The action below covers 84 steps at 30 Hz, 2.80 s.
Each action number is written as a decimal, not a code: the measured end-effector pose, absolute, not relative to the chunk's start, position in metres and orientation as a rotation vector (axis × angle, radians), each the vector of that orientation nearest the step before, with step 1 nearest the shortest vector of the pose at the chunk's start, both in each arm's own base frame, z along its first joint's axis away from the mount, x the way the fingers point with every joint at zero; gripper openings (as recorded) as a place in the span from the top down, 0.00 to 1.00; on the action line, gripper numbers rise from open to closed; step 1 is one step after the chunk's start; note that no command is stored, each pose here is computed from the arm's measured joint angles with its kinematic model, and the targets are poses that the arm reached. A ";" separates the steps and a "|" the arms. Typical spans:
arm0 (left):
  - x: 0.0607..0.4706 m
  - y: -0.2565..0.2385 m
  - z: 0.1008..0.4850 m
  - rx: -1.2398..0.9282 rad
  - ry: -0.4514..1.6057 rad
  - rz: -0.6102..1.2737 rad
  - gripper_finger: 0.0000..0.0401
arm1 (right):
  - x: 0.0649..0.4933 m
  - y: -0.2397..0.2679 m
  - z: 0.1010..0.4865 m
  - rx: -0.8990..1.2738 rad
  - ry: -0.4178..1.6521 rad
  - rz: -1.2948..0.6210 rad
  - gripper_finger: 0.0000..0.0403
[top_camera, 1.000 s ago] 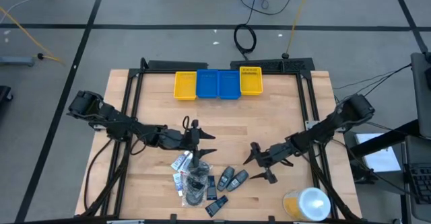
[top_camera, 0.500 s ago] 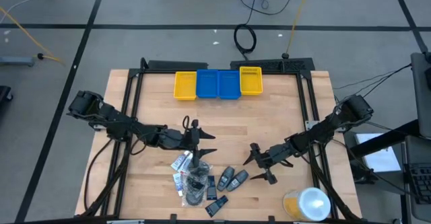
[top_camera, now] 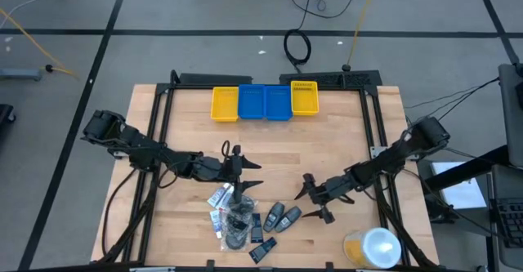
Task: Pick & Place Travel size toiletries
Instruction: Put the black deodorant into the left blue bin
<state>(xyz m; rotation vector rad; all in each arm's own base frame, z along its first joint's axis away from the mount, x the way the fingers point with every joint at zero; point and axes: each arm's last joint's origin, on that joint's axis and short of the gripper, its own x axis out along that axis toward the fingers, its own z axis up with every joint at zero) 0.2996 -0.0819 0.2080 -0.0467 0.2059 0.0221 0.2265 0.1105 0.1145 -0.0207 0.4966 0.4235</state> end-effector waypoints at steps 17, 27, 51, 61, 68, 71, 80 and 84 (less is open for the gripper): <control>0.299 -0.082 0.208 -0.048 0.207 0.022 0.43 | 0.232 0.115 0.103 -0.007 0.461 0.454 0.25; 0.299 -0.082 0.208 -0.047 0.208 0.022 0.43 | 0.237 0.120 0.099 -0.008 0.482 0.464 0.25; 0.299 -0.082 0.207 -0.041 0.217 0.022 0.43 | 0.245 0.125 0.093 -0.019 0.479 0.468 0.38; 0.299 -0.082 0.207 -0.040 0.216 0.023 0.43 | 0.245 0.126 0.093 -0.008 0.489 0.520 0.54; 0.299 -0.082 0.207 -0.039 0.216 0.024 0.43 | 0.245 0.126 0.093 -0.008 0.482 0.520 0.54; 0.299 -0.082 0.207 -0.039 0.216 0.024 0.43 | 0.245 0.126 0.093 -0.019 0.478 0.522 0.54; 0.299 -0.082 0.207 -0.040 0.216 0.025 0.43 | 0.244 0.126 0.100 -0.035 0.458 0.524 0.54; 0.299 -0.082 0.207 -0.040 0.216 0.025 0.43 | 0.242 0.124 0.116 -0.048 0.427 0.530 0.54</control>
